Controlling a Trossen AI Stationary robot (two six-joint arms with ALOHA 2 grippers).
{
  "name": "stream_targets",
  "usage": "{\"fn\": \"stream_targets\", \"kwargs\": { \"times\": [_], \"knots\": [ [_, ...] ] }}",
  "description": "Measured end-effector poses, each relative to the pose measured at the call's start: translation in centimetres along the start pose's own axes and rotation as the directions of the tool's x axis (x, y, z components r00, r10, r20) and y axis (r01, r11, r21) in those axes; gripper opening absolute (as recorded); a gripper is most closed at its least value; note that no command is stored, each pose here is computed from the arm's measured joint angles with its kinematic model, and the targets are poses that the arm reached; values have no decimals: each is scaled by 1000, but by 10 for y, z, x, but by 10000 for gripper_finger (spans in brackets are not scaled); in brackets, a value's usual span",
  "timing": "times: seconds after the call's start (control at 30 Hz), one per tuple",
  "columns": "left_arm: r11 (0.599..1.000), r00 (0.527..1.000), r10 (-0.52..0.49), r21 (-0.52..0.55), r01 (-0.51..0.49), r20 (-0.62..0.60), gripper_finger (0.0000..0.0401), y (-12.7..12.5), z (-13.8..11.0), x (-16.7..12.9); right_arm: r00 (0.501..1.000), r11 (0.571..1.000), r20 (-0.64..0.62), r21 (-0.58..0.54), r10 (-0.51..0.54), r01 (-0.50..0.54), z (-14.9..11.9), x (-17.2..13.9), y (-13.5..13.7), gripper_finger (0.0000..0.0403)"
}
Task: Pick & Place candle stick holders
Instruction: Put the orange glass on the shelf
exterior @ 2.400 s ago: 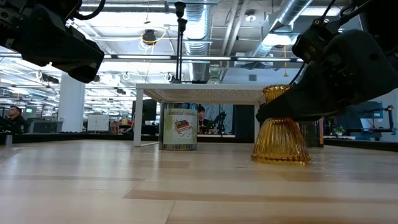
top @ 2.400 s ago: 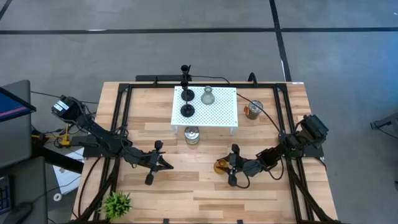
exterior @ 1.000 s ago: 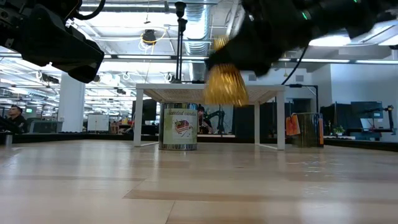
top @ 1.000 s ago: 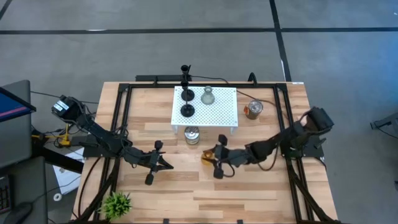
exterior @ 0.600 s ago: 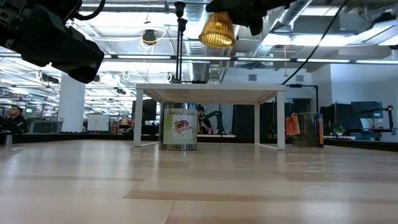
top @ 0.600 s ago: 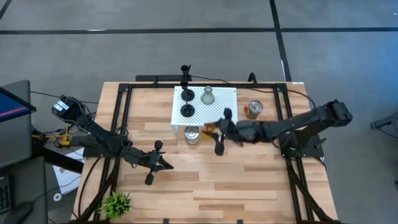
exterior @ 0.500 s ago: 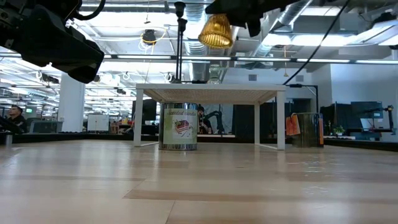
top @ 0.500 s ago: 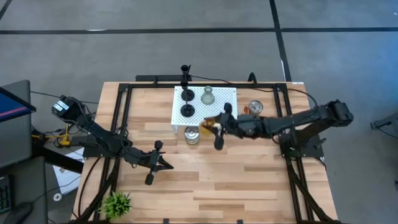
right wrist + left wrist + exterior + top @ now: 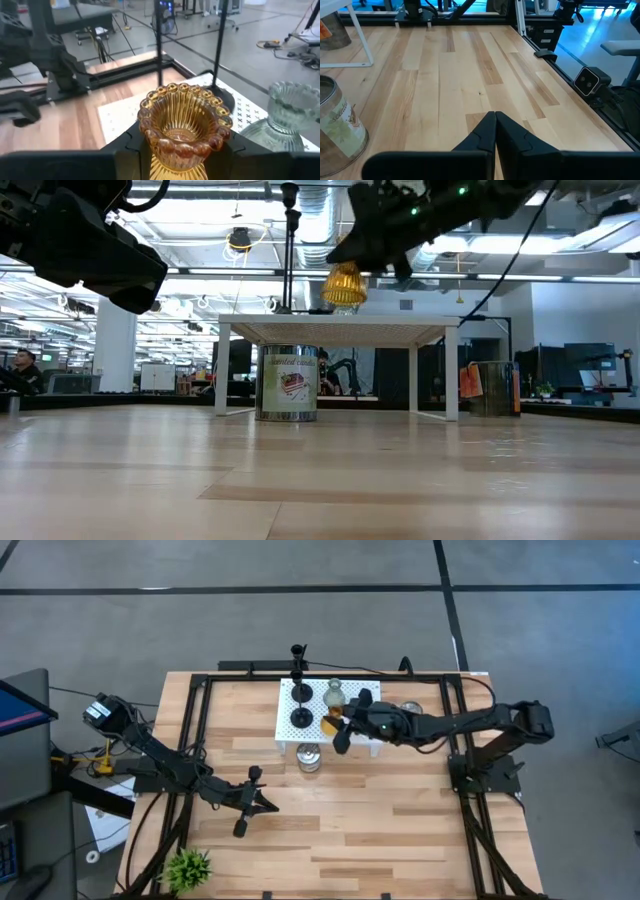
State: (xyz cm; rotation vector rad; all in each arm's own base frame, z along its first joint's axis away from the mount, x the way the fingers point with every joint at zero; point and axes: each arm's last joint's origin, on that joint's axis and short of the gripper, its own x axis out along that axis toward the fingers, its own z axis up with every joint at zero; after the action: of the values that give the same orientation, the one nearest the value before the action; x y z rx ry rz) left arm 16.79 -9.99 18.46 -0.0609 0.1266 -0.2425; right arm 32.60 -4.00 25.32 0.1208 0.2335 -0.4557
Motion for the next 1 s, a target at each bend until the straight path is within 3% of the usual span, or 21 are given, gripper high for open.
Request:
{"fn": "stream_targets", "kwargs": {
  "times": [1.0],
  "knots": [
    [1000,1000,0,1,0,-4,8,0,0,0,989,996,-120,27,-82,86,-12,9,-25,121]
  ]
}}
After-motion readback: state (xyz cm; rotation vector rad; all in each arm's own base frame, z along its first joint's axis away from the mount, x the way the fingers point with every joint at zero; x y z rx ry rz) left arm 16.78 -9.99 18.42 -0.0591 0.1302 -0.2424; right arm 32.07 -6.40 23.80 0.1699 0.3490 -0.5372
